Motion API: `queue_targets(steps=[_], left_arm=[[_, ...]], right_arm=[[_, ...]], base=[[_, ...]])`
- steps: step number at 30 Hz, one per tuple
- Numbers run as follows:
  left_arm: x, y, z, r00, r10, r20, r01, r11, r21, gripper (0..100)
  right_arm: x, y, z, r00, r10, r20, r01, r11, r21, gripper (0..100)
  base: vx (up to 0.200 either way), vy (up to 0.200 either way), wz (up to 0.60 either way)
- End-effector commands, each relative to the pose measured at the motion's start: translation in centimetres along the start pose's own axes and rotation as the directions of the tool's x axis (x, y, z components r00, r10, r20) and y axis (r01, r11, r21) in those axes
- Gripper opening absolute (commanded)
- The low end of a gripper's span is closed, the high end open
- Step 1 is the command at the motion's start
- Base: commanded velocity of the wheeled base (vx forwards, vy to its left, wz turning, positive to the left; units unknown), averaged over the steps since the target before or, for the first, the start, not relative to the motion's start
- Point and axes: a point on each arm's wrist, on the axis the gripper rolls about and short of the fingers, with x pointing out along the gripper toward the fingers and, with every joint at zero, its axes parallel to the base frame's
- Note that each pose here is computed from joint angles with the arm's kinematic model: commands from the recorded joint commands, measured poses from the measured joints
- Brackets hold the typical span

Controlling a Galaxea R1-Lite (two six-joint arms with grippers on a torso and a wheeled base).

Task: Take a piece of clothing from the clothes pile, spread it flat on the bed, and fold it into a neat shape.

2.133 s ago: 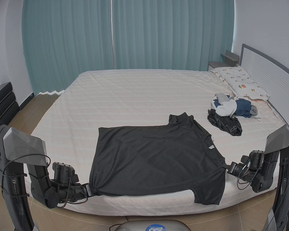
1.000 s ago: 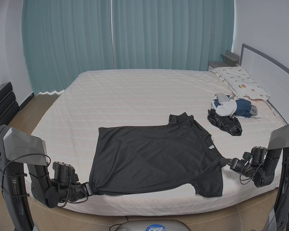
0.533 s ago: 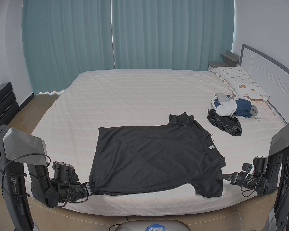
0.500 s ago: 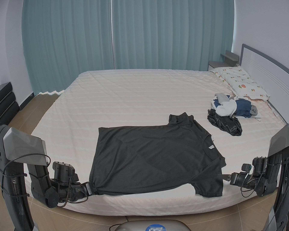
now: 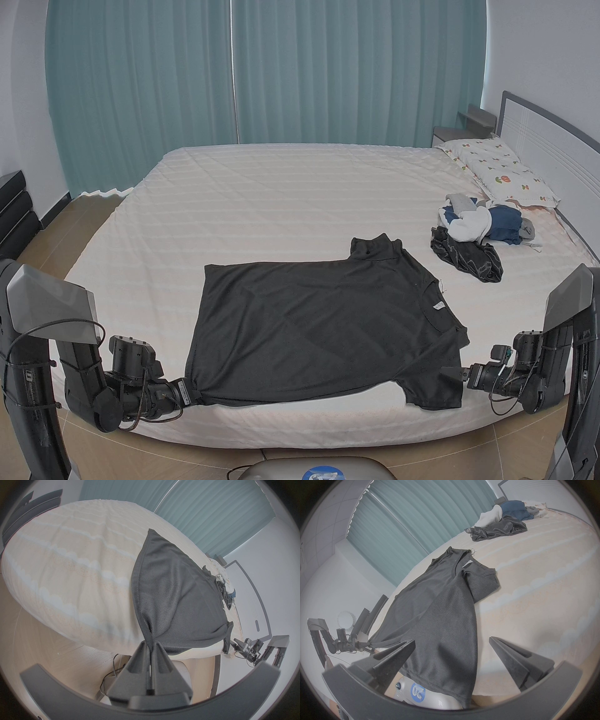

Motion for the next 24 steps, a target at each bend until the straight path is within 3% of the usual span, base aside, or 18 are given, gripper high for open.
queue_targets(steps=[1, 4, 5, 24], left_arm=[[0.0, 0.0, 0.0, 1.0, 0.0, 0.001, 0.0, 1.0, 0.0, 0], [0.0, 0.0, 0.0, 1.0, -0.001, 0.002, 0.001, 1.0, 0.0, 0], [0.0, 0.0, 0.0, 1.0, -0.001, 0.002, 0.001, 1.0, -0.001, 0], [-0.1, 0.0, -0.1, 1.0, 0.003, -0.003, -0.003, 1.0, 0.003, 0]], right_arm=[[0.5, 0.1, 0.0, 1.0, 0.021, 0.001, -0.021, 1.0, 0.006, 100], [0.8, 0.0, 0.0, 1.0, 0.02, 0.004, -0.02, 1.0, 0.016, 100], [0.9, -0.2, 0.0, 1.0, 0.019, 0.005, -0.019, 1.0, 0.018, 0], [-3.1, -0.1, 0.0, 1.0, -0.016, 0.006, 0.016, 0.997, 0.07, 0]], base=[[0.0, 0.0, 0.0], [0.0, 0.0, 0.0], [0.0, 0.0, 0.0], [0.0, 0.0, 0.0]])
